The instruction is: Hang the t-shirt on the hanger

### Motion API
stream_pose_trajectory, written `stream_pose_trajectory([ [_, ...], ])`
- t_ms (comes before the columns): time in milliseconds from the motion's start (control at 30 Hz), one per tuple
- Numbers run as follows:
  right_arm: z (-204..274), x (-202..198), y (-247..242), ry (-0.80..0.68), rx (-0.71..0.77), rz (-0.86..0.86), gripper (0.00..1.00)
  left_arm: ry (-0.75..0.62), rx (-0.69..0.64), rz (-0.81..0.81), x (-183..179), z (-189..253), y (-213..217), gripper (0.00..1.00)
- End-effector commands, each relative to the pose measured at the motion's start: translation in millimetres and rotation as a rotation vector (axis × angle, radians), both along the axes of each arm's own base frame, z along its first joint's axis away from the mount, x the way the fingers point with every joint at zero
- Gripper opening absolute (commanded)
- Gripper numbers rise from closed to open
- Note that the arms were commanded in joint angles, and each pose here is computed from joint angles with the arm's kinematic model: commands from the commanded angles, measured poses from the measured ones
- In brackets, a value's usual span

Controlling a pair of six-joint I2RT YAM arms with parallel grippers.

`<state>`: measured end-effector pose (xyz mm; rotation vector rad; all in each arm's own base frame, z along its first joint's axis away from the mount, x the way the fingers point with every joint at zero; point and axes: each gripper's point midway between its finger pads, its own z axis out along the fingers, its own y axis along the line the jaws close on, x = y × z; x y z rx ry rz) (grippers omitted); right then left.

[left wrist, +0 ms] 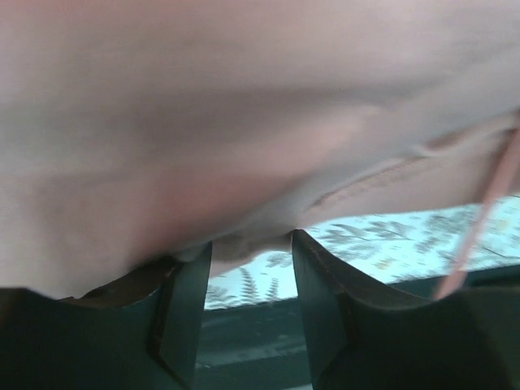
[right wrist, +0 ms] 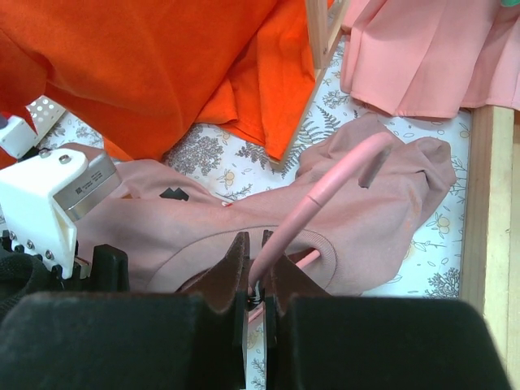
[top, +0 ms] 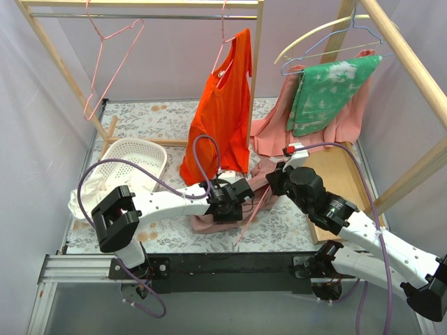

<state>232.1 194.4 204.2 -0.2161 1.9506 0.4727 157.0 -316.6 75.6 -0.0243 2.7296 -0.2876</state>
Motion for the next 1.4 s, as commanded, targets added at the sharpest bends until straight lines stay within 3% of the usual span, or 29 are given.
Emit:
stream_pose_trajectory([
  [0, 45.6, 10.4, 2.1, -0.104, 0.086, -0.035, 0.01, -0.057, 0.046, 0.050, 4.0, 0.0, 25.1, 0.41],
  [200, 49.9, 12.1, 2.6, -0.110, 0.086, -0.038, 0.01, -0.057, 0.031, 0.035, 3.9, -1.4, 21.3, 0.33],
  [500, 51.8, 15.3, -3.4, -0.114, 0.069, -0.074, 0.01, -0.070, -0.048, -0.023, 5.6, 20.5, 2.0, 0.01],
  [833, 80.0, 29.1, -4.6, -0.168, 0.046, -0.156, 0.01, -0.146, -0.380, -0.094, -13.1, 99.9, 2.7, 0.00],
  [1367, 116.2, 59.8, -26.7, -0.222, -0.005, -0.430, 0.01, -0.128, -0.499, -0.124, -46.7, 133.0, 44.9, 0.00],
])
